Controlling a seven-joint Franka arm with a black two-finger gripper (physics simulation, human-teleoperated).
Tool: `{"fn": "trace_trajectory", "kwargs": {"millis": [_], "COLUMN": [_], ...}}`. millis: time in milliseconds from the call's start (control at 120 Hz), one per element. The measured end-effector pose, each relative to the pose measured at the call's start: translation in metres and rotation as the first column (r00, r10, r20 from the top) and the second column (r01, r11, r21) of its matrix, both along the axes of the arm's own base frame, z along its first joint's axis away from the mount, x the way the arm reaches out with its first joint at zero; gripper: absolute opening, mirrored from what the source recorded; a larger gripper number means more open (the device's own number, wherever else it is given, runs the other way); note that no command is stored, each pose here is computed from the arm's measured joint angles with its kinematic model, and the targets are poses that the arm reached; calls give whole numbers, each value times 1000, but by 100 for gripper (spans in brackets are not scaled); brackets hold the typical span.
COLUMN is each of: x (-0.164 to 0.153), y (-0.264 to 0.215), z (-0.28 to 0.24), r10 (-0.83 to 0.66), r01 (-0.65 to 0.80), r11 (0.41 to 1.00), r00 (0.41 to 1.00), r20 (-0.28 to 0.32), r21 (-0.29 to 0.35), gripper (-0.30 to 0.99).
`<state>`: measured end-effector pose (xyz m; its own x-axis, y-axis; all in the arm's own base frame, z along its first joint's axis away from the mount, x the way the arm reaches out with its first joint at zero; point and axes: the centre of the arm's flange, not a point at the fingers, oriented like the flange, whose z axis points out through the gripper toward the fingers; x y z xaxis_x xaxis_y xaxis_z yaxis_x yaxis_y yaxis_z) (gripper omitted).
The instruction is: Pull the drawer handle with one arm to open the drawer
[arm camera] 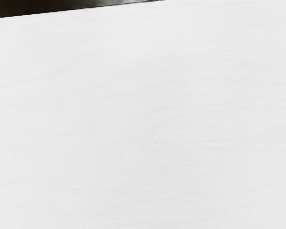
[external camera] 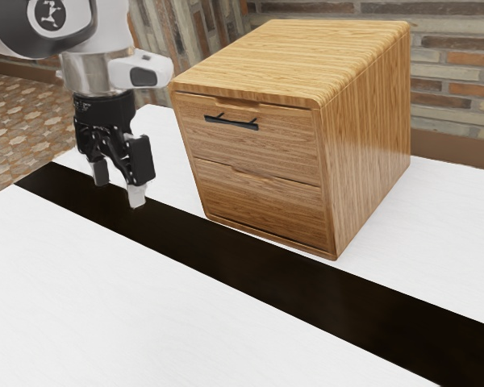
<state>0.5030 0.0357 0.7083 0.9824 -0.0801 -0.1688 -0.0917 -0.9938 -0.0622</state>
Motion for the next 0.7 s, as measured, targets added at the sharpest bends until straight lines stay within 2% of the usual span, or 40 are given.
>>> {"fn": "trace_trajectory", "kwargs": {"millis": [108,133,175,200,242,275,325,408,483,583,700], "x": [9,-4,-42,-56,-64,-60,-35,-8,9,38,68], "y": [19,22,33,59,107,129,140,142,132,102,62], "z": [9,44,107,123,130,128,110,89,74,37,-3], "r10": [-6,-9,-3,38,90,68,-13,-148,-270,-436,-610], "r01": [5,7,-6,-53,-116,-99,-16,130,257,423,583], "r11": [1000,1000,1000,998,993,994,998,989,962,897,787], "r00": [995,983,944,928,909,905,914,908,879,808,683], "r20": [99,183,329,370,406,420,407,392,394,396,402], "r21": [10,15,25,29,38,53,68,72,87,125,202], "gripper": [67,67,67,67,67,67,67,67,67,67,67]}}
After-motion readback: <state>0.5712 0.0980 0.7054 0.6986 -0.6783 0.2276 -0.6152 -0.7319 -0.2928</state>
